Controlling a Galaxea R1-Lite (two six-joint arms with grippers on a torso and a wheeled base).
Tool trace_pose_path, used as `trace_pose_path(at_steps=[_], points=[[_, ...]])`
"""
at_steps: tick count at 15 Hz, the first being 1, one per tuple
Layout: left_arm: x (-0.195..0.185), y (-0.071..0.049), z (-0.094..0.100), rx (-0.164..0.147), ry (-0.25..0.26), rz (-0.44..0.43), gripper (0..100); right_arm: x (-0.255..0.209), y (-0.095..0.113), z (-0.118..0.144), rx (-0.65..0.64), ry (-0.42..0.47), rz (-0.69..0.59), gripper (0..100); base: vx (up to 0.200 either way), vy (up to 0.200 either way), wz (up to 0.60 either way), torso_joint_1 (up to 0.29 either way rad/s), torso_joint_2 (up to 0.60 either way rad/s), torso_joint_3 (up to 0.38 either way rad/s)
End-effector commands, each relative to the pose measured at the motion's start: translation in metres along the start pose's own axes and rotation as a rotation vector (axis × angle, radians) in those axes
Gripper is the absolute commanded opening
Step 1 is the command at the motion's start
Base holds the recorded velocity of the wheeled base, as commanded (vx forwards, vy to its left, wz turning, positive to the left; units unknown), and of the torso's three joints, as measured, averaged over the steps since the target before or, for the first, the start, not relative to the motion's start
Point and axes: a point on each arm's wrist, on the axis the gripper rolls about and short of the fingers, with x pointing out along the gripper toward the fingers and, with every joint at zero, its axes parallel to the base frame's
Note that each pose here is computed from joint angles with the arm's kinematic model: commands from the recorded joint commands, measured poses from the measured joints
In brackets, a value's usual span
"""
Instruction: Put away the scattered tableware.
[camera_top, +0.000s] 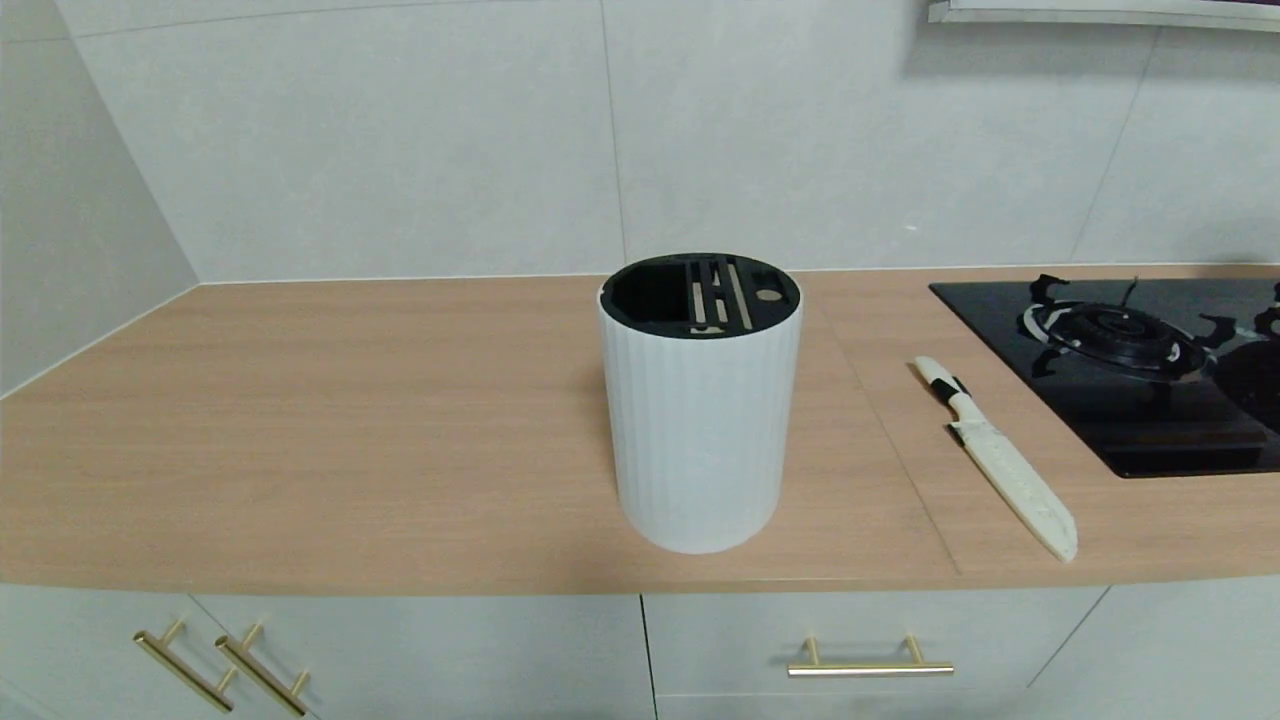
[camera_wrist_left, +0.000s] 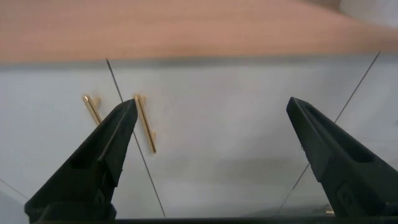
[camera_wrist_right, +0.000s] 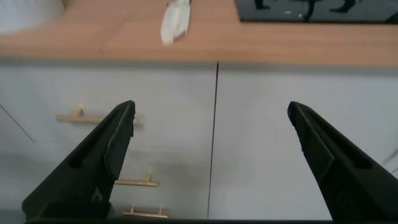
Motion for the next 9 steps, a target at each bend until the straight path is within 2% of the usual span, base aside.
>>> trace_pose_path(at_steps=[1,9], points=[[0.0001,0.0,0.0,0.0,0.002,0.0,100,0.0001,0.0,0.0,0.0,0.001,0.001,100,0.0,0.0,0.0,0.207,-0.5,-0.281],[0.0001,0.0,0.0,0.0,0.002,0.0,100,0.0001,0.0,0.0,0.0,0.001,0.001,100,0.0,0.0,0.0,0.245,-0.54,-0.291]])
